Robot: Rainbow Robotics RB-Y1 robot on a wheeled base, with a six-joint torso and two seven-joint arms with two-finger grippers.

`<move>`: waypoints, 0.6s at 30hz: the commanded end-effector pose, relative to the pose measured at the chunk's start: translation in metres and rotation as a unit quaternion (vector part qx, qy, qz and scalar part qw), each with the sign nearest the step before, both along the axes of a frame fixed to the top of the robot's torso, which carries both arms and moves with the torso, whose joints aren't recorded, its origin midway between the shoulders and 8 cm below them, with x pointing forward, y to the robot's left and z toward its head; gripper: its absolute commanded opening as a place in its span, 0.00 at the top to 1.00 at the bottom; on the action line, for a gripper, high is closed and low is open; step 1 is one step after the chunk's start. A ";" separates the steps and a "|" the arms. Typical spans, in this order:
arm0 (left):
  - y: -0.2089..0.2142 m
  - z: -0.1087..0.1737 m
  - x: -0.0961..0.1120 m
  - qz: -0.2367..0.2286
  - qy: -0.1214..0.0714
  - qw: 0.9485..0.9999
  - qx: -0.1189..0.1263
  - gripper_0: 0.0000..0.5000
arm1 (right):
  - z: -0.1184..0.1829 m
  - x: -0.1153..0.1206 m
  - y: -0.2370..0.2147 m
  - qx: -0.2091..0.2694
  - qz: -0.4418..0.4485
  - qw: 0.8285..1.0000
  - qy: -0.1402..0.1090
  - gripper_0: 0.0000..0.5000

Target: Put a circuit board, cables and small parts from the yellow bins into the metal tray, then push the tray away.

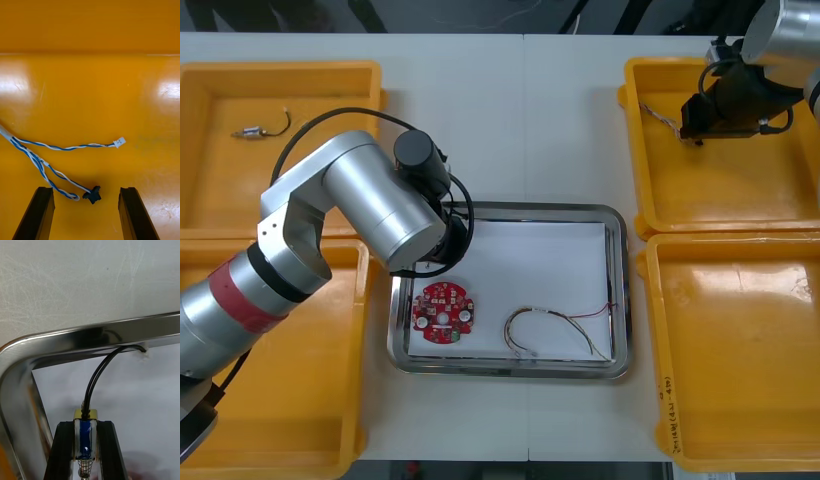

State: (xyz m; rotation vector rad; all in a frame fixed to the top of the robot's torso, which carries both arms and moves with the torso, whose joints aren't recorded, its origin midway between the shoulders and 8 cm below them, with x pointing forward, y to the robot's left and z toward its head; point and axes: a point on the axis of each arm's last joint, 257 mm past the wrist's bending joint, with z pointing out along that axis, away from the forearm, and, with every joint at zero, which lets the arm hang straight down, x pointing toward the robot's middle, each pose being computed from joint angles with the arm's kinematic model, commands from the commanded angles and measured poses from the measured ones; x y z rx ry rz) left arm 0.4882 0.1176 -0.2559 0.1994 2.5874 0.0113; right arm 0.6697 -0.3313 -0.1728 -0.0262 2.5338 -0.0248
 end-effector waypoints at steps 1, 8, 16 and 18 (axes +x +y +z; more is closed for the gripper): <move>-0.020 0.010 0.004 0.015 -0.013 0.999 -0.027 1.00 | 0.039 0.018 0.020 -0.004 0.025 0.999 -0.034 0.00; -0.020 0.011 0.005 0.019 -0.015 0.999 -0.032 0.38 | 0.027 0.019 0.019 0.006 0.021 0.999 -0.039 0.00; -0.028 0.017 0.002 0.021 -0.020 0.999 -0.044 0.00 | 0.023 0.018 0.022 0.003 0.026 0.999 -0.036 0.00; -0.029 0.019 0.002 0.022 -0.022 0.998 -0.048 0.00 | 0.023 0.018 0.023 0.004 0.026 0.999 -0.037 0.00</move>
